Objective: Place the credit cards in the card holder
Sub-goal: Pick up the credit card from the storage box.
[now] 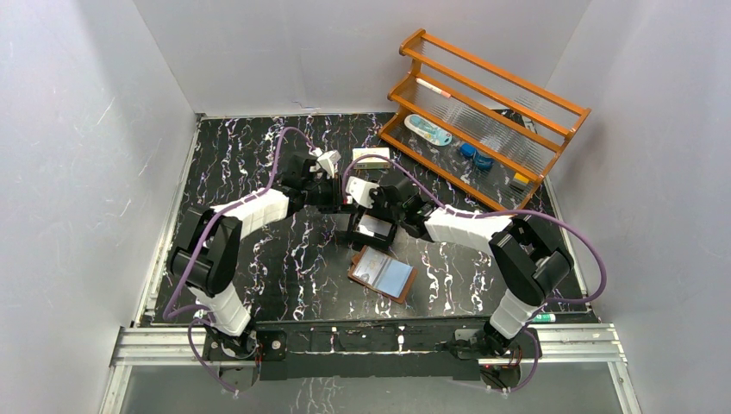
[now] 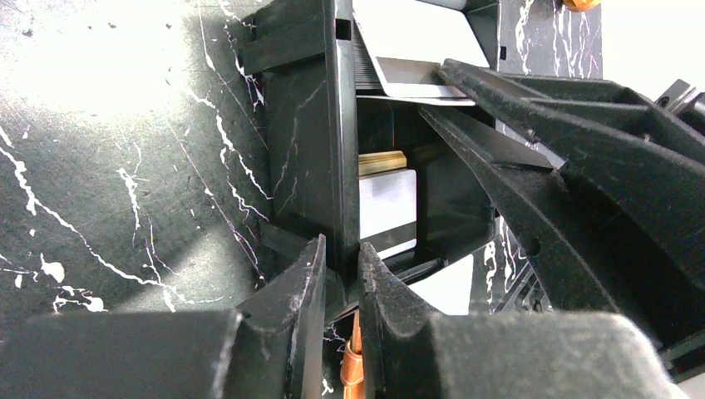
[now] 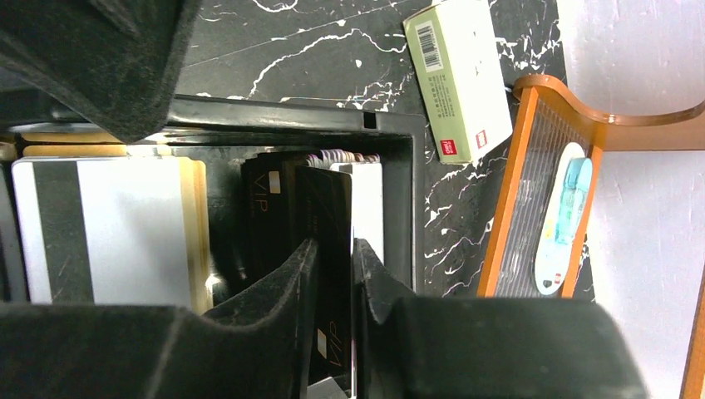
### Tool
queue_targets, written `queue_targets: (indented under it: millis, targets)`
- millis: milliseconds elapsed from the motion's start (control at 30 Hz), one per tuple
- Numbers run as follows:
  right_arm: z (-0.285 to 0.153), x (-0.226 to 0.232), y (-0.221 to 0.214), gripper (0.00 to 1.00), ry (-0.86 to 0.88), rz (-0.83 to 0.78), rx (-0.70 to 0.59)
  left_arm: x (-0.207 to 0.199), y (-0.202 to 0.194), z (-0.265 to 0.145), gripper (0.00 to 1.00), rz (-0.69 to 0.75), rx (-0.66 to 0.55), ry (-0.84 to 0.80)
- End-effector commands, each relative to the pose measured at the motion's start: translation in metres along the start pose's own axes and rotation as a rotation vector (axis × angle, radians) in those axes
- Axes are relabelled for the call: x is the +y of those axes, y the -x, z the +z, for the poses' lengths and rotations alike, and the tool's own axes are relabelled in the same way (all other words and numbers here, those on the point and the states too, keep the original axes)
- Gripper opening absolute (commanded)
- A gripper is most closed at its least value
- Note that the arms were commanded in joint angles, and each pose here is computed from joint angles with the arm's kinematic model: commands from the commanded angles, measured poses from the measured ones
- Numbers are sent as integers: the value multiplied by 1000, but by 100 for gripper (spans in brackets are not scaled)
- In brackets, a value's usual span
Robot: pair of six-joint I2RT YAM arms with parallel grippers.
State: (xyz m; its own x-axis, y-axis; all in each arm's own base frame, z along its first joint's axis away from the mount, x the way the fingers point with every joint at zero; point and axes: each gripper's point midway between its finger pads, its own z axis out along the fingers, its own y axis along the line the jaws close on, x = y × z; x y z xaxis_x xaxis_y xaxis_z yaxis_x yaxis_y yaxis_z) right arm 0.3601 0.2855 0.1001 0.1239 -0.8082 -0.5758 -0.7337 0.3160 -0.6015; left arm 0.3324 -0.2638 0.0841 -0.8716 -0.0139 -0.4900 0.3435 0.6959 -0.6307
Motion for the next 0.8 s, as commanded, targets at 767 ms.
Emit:
queue_targets:
  millis: [767]
  targets:
    - [-50, -37, 44, 0, -22, 210, -86, 20, -25, -13, 22, -203, 79, 175]
